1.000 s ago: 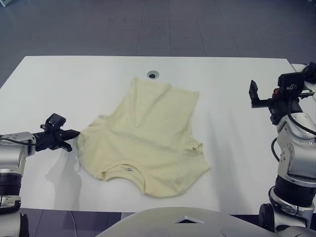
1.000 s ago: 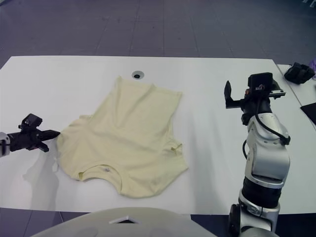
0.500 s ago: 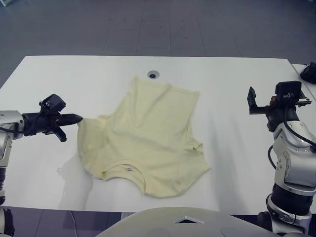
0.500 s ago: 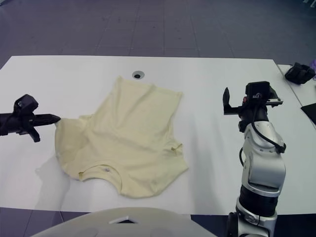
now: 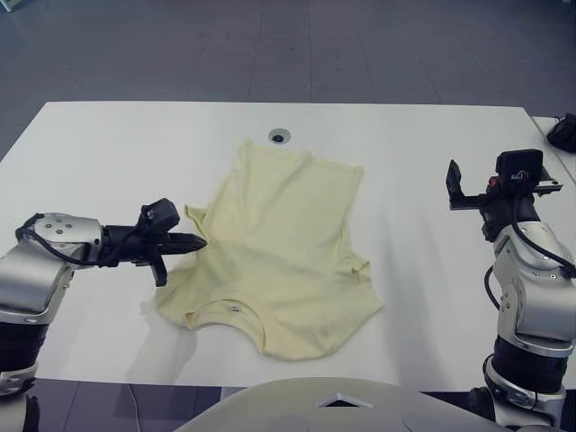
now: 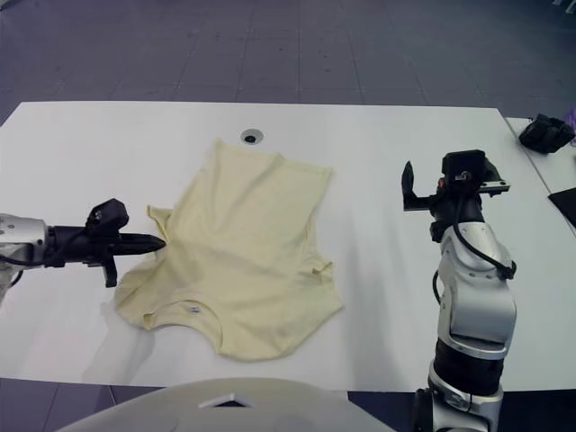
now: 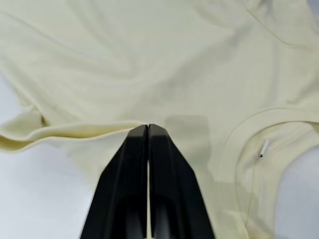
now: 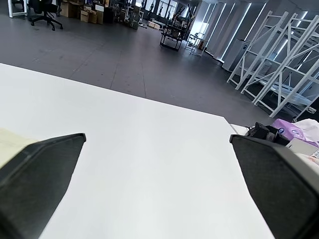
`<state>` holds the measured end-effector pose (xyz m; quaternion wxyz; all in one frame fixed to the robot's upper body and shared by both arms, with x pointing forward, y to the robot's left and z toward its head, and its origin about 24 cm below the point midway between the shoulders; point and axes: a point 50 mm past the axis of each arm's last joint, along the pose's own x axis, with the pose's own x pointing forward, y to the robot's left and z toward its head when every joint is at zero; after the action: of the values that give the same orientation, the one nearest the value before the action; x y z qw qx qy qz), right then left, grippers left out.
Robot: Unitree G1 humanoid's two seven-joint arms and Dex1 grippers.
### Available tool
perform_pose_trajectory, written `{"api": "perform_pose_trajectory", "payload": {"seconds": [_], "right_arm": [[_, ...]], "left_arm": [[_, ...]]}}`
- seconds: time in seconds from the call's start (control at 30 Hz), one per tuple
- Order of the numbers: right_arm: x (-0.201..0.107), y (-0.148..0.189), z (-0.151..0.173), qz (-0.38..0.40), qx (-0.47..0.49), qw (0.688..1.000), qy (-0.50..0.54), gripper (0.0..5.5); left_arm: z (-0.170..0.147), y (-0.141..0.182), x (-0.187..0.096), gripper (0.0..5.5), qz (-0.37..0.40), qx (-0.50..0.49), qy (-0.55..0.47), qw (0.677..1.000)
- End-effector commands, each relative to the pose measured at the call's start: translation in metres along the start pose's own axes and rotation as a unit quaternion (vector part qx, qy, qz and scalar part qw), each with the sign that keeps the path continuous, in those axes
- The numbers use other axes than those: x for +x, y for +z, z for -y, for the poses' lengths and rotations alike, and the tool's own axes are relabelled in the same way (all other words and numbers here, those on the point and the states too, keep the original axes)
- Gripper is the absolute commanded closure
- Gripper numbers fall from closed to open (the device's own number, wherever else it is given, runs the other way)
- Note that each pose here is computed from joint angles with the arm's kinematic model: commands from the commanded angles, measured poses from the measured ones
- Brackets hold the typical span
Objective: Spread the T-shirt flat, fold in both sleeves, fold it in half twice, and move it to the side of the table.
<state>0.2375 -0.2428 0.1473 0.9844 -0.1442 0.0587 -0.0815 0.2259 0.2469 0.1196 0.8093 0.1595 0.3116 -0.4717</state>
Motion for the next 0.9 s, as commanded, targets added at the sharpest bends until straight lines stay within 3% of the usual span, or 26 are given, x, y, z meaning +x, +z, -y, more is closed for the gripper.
{"api": "perform_pose_trajectory", "payload": {"seconds": [0.03, 0.2, 0.4, 0.53, 0.63, 0.9], "right_arm": [[0.003, 0.003, -0.001, 0.002, 0.0, 1.0, 0.005, 0.1], [0.004, 0.004, -0.003, 0.002, 0.0, 1.0, 0.011, 0.1], [0.003, 0.004, -0.003, 0.001, -0.002, 1.0, 0.014, 0.1], [0.003, 0.004, -0.004, 0.0, -0.002, 1.0, 0.016, 0.1], [0.003, 0.003, -0.004, -0.001, -0.001, 1.0, 0.014, 0.1], [0.007, 0.006, -0.004, 0.003, -0.004, 1.0, 0.018, 0.1]], "left_arm": [[0.003, 0.002, 0.011, 5.48, -0.003, 0.01, -0.004, 1.0], [0.011, -0.001, 0.023, 5.48, -0.01, 0.016, -0.015, 1.0], [0.016, 0.013, 0.018, 4.49, 0.042, 0.01, -0.021, 0.999], [-0.008, 0.027, -0.003, 3.81, 0.081, -0.001, 0.045, 0.996], [-0.031, 0.023, -0.01, 3.31, 0.062, -0.006, 0.097, 0.993], [-0.037, 0.012, 0.018, 2.01, 0.054, -0.037, 0.068, 0.996]]}}
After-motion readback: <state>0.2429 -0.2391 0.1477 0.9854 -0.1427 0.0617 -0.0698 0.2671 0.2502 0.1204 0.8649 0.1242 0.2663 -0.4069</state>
